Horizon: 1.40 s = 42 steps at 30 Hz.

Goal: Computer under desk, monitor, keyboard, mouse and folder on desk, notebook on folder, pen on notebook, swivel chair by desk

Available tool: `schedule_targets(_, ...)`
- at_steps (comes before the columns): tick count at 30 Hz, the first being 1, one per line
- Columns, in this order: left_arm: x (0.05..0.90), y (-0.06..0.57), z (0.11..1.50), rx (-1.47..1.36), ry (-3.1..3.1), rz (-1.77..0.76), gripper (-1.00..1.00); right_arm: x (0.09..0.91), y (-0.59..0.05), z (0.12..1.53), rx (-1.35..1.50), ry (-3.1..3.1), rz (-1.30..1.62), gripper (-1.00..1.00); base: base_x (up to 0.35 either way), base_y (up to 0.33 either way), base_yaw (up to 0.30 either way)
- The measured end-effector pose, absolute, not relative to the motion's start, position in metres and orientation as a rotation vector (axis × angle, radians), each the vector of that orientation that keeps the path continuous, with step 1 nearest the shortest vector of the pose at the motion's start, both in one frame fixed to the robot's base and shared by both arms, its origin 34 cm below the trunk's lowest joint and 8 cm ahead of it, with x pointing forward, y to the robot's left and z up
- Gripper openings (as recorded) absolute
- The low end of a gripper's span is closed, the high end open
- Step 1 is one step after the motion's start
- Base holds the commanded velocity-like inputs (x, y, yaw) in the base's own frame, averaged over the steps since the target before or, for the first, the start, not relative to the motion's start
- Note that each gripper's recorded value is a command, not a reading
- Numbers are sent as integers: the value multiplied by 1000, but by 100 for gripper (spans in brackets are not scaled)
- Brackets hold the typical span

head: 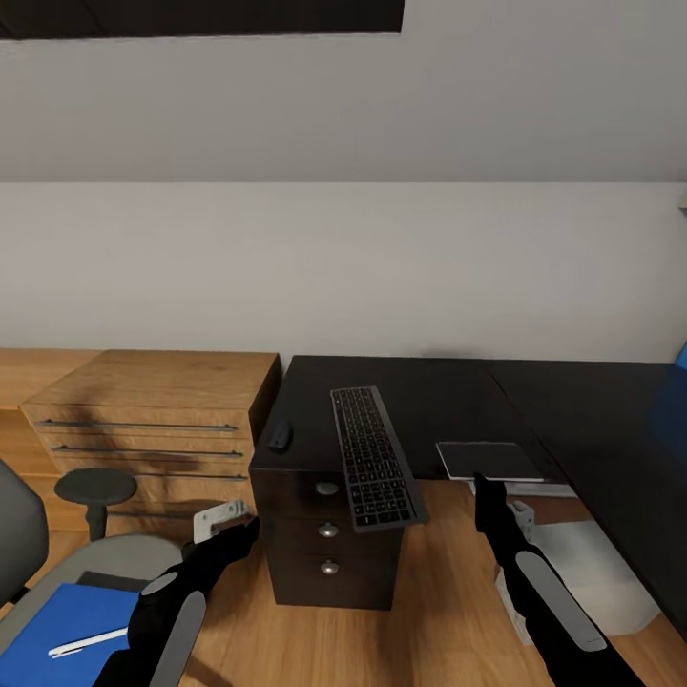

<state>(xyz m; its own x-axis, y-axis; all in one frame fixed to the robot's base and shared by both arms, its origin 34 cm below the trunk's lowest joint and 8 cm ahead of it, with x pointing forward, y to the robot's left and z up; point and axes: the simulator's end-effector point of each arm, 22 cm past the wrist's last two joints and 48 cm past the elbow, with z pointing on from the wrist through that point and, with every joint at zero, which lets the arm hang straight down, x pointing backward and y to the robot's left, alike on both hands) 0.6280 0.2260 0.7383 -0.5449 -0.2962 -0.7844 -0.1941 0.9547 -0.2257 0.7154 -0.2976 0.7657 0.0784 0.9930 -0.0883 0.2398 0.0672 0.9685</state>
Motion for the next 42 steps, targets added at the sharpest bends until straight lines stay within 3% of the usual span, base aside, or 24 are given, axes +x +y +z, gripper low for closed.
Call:
schedule_targets(26, 628, 224, 739, -341, 2162, -150, 100, 713, -298, 753, 1409, 1350, 972, -100, 48, 3, 0)
schedule_targets(42, 625, 223, 710, -341, 2161, -153, 100, 712, -293, 734, 1293, 1387, 925, -100, 0, 0, 0)
